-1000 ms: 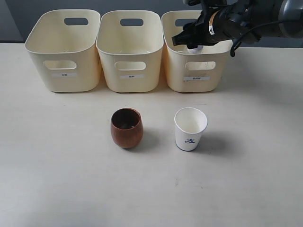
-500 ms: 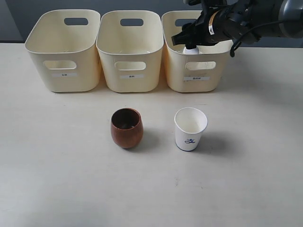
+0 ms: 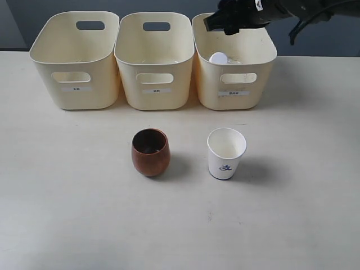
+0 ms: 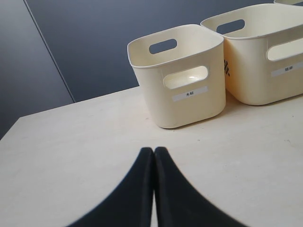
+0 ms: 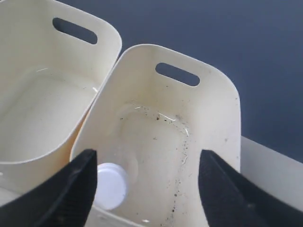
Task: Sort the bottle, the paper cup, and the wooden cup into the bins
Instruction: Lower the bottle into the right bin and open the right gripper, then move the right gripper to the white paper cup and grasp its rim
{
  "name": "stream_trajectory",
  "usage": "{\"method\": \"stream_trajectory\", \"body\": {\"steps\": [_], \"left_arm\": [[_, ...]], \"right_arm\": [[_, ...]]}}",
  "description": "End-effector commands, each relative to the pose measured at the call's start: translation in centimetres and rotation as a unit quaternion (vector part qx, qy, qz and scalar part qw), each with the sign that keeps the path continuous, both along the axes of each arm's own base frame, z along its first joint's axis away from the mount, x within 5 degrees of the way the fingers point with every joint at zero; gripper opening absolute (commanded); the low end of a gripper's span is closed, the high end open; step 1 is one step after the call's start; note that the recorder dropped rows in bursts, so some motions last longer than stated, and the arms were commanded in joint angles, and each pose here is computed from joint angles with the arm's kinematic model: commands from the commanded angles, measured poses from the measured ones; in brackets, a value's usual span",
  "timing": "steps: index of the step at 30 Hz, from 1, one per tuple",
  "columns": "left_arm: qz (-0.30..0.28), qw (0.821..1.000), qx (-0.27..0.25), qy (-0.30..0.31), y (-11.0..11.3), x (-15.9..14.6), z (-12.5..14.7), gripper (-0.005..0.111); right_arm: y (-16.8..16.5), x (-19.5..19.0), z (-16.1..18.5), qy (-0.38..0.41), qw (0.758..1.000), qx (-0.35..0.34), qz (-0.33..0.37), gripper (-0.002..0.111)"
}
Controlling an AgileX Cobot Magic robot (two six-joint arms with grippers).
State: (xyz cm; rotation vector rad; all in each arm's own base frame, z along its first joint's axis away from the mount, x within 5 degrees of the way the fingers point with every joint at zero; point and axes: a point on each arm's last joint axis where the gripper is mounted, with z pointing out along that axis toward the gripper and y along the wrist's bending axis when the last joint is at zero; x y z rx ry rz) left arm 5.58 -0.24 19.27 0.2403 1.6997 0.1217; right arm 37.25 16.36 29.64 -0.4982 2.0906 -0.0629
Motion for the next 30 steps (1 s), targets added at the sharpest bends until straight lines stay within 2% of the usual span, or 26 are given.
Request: {"method": "stream_trajectory", "body": {"steps": [1,7,14,19,30], "left_arm": [[0.002,1.000,-0.001,-0.004,0.0,0.0,0.0,0.000],[0.002,1.000,-0.001,-0.004,0.0,0.0,0.0,0.000],[0.002,1.000,-0.001,-0.004,0.0,0.0,0.0,0.000],[0.002,1.000,-0.001,-0.004,0.0,0.0,0.0,0.000],[0.002,1.000,-0.001,-0.004,0.0,0.0,0.0,0.000]], "right_arm": [[0.6,-2.8,2.5,0.020,0.999,-0.026,0.020,0.060],[1.0,-6.3,2.7,0.144,0.987,-0.031,0.063,0.059],[0.7,-8.5,0.6,0.305,0.946,-0.068,0.087,0.059],[1.7,-8.6,-0.9,0.354,0.927,-0.049,0.111,0.059],[2.7,-7.1,-6.0,0.427,0.895,-0.077,0.100,0.059]]}}
